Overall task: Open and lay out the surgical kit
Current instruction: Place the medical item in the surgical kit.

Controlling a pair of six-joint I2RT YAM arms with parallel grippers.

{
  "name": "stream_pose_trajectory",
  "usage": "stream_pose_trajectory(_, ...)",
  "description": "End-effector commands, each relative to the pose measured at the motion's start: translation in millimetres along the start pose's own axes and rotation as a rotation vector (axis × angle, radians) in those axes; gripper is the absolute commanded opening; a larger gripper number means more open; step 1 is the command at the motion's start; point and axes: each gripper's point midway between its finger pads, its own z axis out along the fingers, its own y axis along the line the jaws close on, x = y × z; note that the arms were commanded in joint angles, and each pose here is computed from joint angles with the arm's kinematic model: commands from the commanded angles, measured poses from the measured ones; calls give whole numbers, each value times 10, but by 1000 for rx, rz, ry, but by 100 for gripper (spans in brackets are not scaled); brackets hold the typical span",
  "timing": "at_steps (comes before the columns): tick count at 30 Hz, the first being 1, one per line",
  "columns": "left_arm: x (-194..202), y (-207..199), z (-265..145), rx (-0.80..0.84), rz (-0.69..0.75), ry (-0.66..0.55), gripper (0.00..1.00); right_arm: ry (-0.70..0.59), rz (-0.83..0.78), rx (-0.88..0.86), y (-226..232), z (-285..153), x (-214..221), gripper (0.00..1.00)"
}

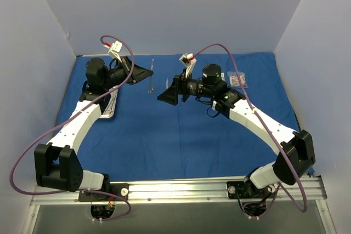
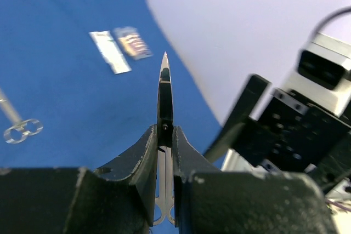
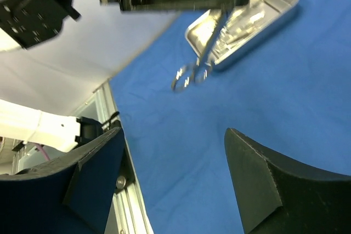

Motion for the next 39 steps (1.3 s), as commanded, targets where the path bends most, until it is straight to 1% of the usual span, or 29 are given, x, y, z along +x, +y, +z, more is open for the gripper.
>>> stream_pose_trajectory(1,-156,-567,-57,163,68,-58,2,-84,-96,-126,321,15,-384,69)
stream_pose_trajectory(4,-155,-686,-76,201,54,-67,2,-117,-124,-130,314,-3,-518,68)
stream_pose_trajectory(6,-162,-776,-95,238,48,-77,2,-134,-131,-141,311,-20,-592,64)
stream_pose_trajectory(10,-139,-905,-106,286,56,-70,2,-157,-141,-226,383,-37,-713,59)
stream_pose_trajectory(15,-119,-1012,-121,329,54,-65,2,-161,-174,-290,484,-35,-829,53)
stream_pose_trajectory(18,-115,-1064,-134,355,50,-72,2,-145,-169,-301,440,22,-805,52)
stream_pose_trajectory(23,-105,-1162,-147,397,46,-73,2,-156,-172,-328,454,46,-835,49)
stream_pose_trajectory(26,-109,-1171,-154,404,48,-79,2,-160,-172,-346,478,52,-852,41)
stream_pose_trajectory(28,-105,-1180,-155,408,48,-79,2,-160,-175,-355,490,52,-853,38)
stream_pose_trajectory(29,-101,-1177,-154,409,48,-78,2,-160,-176,-357,493,51,-852,34)
stream_pose_trajectory(31,-101,-1182,-153,417,50,-79,2,-160,-171,-368,509,54,-846,30)
stream_pose_trajectory(34,-107,-1185,-147,428,48,-84,2,-163,-166,-379,526,47,-841,21)
stream_pose_trajectory(35,-103,-1184,-146,430,45,-82,2,-162,-164,-379,523,45,-831,16)
stream_pose_trajectory(37,-89,-1157,-132,430,41,-79,2,-162,-165,-379,530,35,-828,11)
stream_pose_trajectory(38,-85,-1157,-133,431,44,-79,2,-163,-164,-378,532,30,-826,4)
stream_pose_trajectory(39,-75,-1131,-128,426,39,-77,2,-162,-161,-375,528,26,-815,1)
